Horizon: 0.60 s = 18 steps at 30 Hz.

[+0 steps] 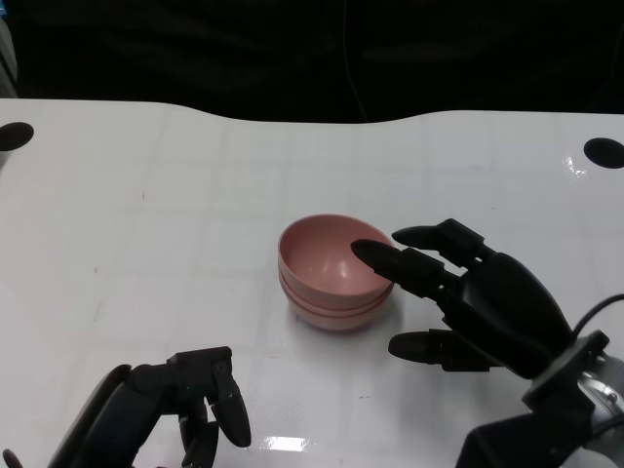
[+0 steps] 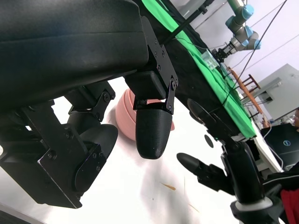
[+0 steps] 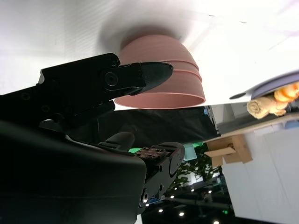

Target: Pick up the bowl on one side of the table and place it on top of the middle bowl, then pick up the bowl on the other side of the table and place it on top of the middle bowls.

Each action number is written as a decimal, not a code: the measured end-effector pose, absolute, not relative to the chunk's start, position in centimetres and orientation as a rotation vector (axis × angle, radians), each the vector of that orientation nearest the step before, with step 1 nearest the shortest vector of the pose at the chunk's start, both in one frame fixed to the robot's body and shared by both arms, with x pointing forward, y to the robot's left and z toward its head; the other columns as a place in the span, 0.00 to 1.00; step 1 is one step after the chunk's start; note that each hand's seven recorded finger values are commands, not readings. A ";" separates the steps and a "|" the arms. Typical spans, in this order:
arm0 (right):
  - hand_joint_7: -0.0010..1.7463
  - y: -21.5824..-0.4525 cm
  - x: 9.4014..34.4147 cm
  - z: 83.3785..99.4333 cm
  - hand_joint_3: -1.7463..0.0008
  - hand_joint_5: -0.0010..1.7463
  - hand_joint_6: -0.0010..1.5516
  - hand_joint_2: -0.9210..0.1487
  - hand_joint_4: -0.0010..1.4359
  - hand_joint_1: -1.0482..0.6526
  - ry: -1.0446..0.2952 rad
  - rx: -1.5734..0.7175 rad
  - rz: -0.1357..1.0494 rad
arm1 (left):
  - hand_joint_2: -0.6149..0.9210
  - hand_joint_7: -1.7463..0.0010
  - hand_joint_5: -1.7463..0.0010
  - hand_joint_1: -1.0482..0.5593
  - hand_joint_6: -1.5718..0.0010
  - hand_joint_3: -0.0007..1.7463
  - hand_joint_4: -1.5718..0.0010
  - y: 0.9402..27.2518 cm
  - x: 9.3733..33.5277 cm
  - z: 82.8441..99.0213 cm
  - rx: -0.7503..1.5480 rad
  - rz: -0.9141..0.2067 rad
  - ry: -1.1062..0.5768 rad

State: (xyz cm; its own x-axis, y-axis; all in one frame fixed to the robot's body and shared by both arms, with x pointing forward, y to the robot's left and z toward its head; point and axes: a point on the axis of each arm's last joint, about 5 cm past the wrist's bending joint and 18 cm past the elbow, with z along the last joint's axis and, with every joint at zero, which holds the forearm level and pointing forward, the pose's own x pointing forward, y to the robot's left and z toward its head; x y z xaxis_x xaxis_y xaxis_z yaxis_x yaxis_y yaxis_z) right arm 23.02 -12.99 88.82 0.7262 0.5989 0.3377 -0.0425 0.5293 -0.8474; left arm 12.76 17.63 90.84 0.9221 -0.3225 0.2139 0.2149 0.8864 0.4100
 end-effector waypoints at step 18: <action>0.35 -16.0 18.3 89.1 0.93 0.75 0.50 0.02 0.37 0.56 -0.558 -0.612 0.364 | 0.55 0.14 0.03 0.71 0.48 0.93 0.42 17.8 12.9 90.6 0.387 -0.279 -0.279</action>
State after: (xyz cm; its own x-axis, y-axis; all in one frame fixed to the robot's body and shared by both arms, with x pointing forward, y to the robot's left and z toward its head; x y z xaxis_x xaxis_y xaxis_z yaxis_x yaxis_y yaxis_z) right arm 18.30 -15.98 89.14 0.7929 0.4759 0.3805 -0.1572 0.7632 -0.6268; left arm 12.87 17.83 90.58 0.9241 -0.3179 0.2122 0.2128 0.8891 0.4051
